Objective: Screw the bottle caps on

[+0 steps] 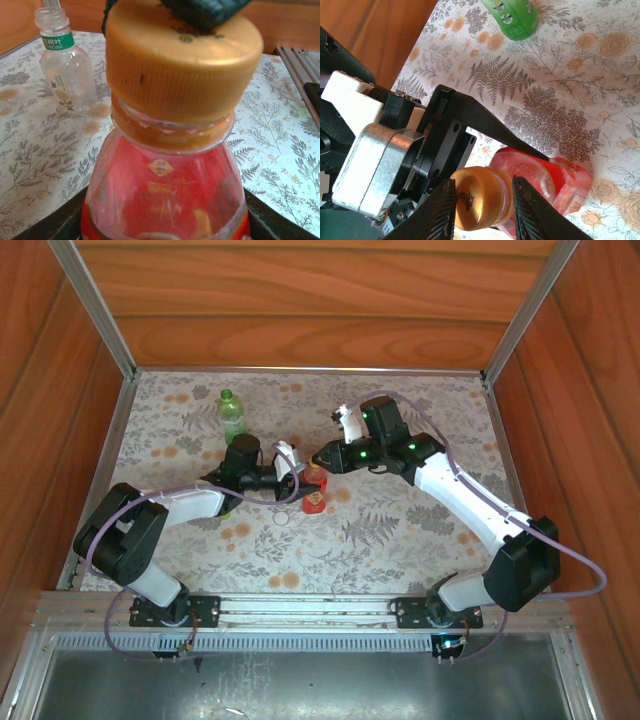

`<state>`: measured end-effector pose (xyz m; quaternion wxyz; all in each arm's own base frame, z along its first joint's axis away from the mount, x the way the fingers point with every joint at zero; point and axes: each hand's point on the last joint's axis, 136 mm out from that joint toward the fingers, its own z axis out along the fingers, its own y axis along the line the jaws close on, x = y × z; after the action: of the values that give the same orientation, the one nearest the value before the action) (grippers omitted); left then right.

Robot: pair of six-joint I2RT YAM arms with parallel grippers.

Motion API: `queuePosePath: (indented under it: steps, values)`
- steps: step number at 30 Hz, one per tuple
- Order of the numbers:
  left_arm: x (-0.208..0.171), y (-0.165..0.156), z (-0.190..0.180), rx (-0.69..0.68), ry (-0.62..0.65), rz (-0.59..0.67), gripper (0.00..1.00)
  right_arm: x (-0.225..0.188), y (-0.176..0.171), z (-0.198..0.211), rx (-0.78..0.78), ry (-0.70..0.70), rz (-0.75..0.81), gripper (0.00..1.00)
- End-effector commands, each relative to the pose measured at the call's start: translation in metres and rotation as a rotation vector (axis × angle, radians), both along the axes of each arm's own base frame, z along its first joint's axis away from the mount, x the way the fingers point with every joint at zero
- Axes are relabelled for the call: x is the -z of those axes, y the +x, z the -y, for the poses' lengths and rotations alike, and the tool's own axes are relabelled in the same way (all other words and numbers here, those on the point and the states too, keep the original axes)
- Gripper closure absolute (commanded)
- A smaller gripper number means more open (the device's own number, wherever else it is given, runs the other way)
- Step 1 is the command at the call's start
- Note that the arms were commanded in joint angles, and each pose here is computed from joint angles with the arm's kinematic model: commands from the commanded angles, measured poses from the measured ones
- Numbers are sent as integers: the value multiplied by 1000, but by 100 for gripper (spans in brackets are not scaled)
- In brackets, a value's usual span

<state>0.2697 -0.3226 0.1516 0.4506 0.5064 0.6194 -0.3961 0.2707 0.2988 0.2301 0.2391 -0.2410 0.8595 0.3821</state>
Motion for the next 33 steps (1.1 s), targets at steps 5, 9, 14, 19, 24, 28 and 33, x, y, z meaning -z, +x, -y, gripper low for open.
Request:
queuePosePath:
  steps: [5,9,14,19,24,28,33]
  values:
    - [-2,-3,2,29,-11,25,43,-14,4,-2,16,8,21,60]
    - [-1,-4,2,34,-10,25,43,-18,6,-3,17,18,34,58]
    - [0,-4,2,38,-9,23,43,-10,6,-1,23,-6,23,67]
    - [0,-4,2,38,-11,19,43,4,4,0,15,-34,-6,74]
    - [-2,-5,2,39,-13,21,43,10,1,3,6,-54,-14,81]
    - [-1,-4,2,38,-12,22,43,16,-4,4,-10,-70,-30,81]
    - [-1,-4,2,37,-11,22,43,22,-12,6,-57,-88,-34,79]
